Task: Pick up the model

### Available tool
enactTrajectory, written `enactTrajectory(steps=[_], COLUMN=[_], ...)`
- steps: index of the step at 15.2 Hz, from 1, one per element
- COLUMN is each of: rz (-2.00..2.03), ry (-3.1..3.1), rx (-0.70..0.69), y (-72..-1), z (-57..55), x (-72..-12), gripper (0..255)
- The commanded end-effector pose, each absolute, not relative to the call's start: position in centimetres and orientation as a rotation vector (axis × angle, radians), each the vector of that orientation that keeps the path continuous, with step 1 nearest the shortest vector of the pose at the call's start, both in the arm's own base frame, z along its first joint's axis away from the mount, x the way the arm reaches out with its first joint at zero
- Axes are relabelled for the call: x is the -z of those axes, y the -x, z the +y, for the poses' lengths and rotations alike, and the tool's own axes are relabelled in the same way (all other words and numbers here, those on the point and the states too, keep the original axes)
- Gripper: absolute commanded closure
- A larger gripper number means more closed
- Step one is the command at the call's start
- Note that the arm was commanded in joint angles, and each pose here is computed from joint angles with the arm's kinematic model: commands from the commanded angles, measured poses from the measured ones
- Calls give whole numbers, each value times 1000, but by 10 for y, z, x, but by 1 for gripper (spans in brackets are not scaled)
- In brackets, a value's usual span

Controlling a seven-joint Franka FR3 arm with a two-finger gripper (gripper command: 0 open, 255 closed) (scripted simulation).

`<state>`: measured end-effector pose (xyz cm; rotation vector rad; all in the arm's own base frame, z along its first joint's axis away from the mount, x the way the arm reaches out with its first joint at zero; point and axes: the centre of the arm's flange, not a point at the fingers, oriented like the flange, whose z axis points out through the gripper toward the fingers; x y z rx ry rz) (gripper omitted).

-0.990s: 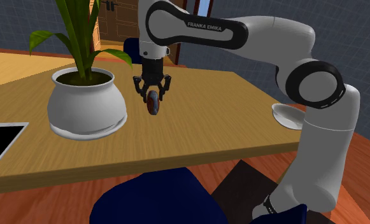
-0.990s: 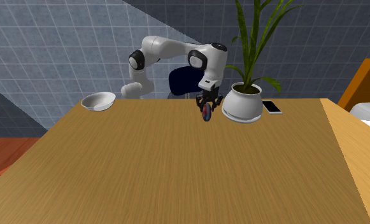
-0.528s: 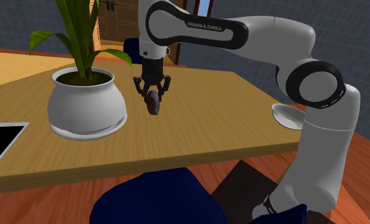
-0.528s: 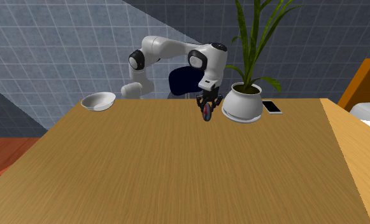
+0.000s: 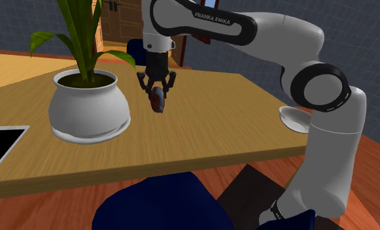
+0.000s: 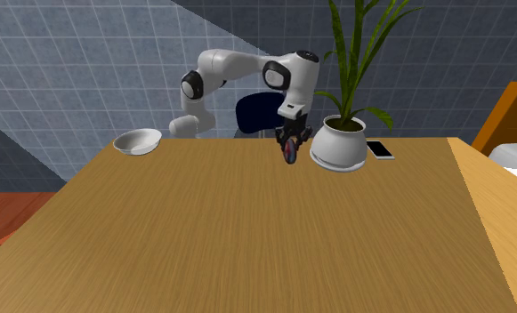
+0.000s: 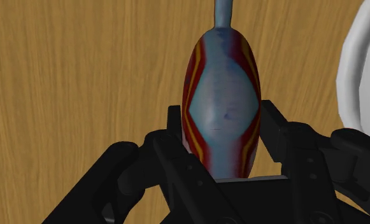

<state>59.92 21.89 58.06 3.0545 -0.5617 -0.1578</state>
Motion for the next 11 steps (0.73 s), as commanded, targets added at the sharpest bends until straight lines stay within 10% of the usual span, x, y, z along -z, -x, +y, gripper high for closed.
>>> enactTrajectory(steps=[1, 11], rz=[-562, -562], ry=[-3054, -3054], rx=[158, 158], y=[-600, -600], z=[218, 218], x=[-591, -634], gripper=[255, 255])
